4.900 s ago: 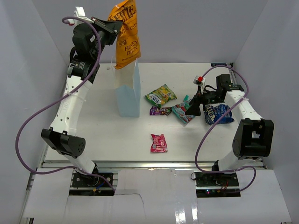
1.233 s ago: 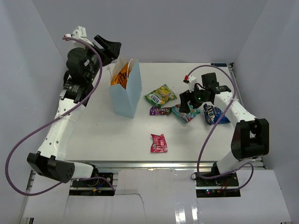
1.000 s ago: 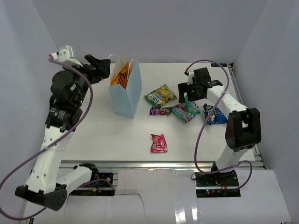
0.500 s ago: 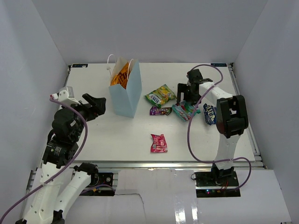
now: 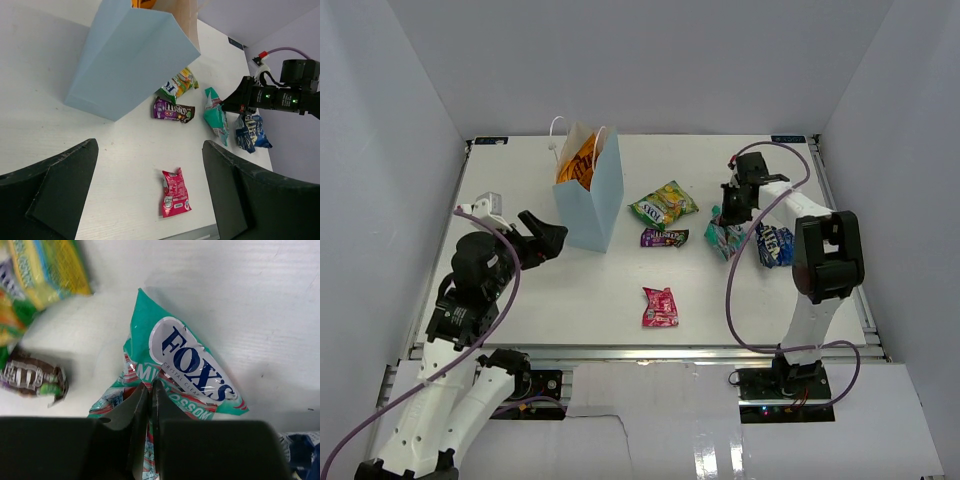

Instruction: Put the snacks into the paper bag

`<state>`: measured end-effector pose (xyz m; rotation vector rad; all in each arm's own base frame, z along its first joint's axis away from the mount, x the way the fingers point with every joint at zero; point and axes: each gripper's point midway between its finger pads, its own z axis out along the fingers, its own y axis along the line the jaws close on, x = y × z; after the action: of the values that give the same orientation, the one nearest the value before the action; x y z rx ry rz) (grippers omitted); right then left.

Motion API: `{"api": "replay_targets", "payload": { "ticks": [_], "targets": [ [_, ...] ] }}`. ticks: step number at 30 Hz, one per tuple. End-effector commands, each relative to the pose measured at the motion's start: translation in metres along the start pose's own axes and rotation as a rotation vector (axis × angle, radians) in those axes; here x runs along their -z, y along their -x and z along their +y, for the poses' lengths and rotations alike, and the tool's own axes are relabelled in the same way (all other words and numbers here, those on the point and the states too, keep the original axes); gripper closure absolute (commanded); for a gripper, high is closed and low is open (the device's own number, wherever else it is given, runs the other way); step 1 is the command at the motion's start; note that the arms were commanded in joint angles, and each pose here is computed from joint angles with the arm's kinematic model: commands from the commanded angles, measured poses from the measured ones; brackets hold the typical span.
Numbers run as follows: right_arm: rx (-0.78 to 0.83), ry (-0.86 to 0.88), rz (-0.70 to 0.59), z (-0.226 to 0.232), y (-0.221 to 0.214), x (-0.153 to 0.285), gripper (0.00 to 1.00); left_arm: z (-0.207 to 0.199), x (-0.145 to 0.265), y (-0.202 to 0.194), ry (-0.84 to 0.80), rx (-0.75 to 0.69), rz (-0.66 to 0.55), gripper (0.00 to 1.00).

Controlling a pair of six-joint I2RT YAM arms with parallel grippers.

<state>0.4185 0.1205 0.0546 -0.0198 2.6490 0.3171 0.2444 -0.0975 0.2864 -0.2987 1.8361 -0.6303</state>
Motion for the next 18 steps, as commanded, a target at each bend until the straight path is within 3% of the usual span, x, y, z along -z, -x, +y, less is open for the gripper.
{"api": "replay_targets", "payload": {
  "ticks": [1,6,11,16,17,18],
  "targets": [
    [0.175,0.258,-0.104,0.033,0.012,0.046,0.92,-0.015,-0.001,-0.006,-0.088,-0.001,0.021,0.04],
    [0.525,0.69,-0.366,0.095,0.034,0.146,0.92,-0.012,-0.004,-0.011,-0.095,-0.011,0.025,0.04],
    [0.728,0.907,-0.547,0.163,0.05,0.229,0.92,-0.012,-0.002,-0.008,-0.098,-0.026,0.003,0.04],
    [0.8,1.097,-0.664,0.251,0.062,0.311,0.92,-0.01,0.002,-0.005,-0.095,-0.036,-0.023,0.04],
    [0.852,1.161,-0.727,0.282,0.062,0.349,0.92,-0.009,0.002,-0.005,-0.092,-0.039,-0.025,0.04],
    [0.813,1.185,-0.74,0.299,0.071,0.356,0.92,-0.01,0.004,-0.004,-0.097,-0.038,-0.029,0.04]
  ]
}}
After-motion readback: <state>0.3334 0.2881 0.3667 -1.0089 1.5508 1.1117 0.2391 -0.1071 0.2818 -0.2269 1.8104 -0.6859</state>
